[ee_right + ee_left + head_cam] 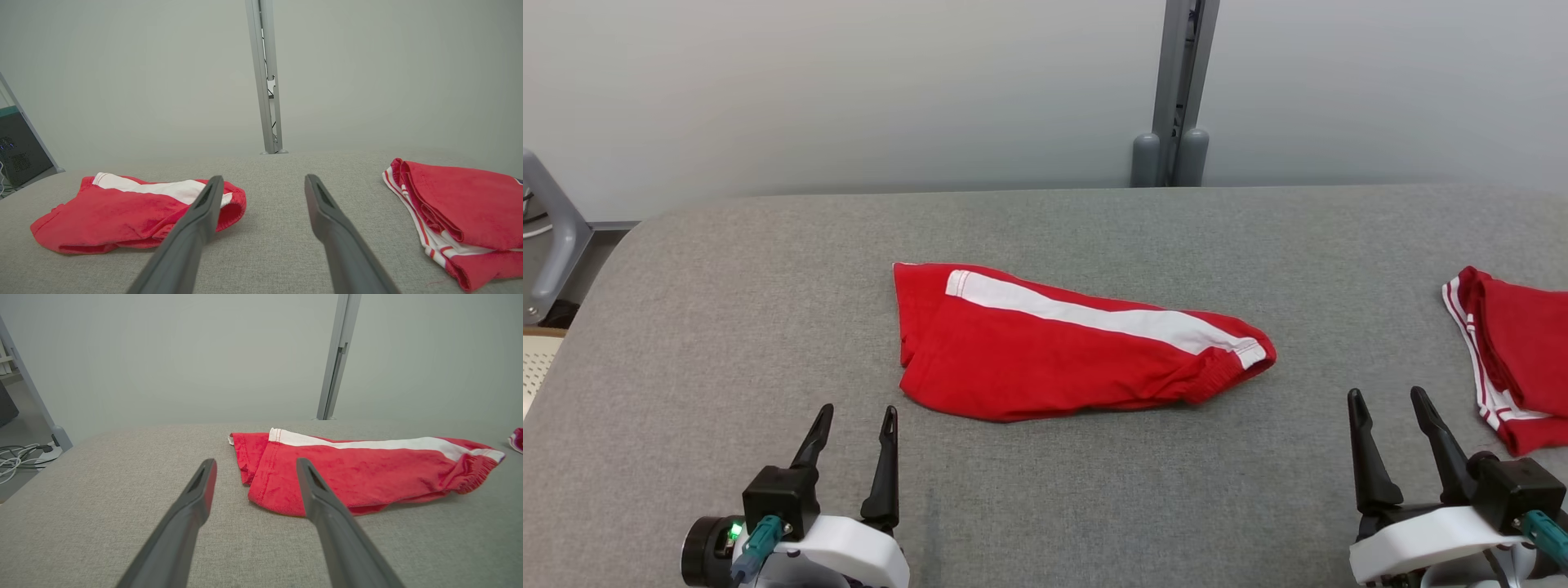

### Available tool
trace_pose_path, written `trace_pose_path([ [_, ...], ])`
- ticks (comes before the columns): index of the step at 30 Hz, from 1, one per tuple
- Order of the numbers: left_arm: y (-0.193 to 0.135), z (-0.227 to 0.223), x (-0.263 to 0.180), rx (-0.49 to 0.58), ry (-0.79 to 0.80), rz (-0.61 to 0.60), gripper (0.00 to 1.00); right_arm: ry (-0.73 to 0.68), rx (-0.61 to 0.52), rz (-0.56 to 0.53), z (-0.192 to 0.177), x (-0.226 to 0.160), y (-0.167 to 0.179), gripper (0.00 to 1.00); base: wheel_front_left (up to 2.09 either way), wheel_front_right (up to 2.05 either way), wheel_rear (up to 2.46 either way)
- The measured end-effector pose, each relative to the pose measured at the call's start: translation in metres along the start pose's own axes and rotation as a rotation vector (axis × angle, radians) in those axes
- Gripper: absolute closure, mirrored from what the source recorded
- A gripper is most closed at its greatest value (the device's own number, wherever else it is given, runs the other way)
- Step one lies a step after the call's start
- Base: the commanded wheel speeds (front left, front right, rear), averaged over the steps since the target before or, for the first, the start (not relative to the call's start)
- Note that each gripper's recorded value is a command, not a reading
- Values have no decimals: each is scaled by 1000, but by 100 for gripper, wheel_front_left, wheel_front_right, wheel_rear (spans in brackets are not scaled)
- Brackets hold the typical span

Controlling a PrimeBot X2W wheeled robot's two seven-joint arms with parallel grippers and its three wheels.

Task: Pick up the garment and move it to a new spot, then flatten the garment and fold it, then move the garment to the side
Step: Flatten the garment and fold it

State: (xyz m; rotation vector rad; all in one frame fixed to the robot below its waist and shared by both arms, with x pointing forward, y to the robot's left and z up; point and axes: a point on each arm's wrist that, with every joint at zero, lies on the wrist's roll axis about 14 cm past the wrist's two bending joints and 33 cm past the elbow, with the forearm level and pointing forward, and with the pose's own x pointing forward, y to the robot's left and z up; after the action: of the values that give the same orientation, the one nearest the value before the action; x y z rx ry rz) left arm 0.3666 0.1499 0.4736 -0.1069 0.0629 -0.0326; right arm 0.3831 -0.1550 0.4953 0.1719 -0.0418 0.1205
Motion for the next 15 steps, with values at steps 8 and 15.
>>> trace_pose_path([
  [8,6,-1,-2,-1,-2,19,0,21,6,28,-7,8,9,0,0,0,0],
  [15,13,-4,-7,-3,5,42,0,88,176,40,-30,21,25,0,0,0,0],
])
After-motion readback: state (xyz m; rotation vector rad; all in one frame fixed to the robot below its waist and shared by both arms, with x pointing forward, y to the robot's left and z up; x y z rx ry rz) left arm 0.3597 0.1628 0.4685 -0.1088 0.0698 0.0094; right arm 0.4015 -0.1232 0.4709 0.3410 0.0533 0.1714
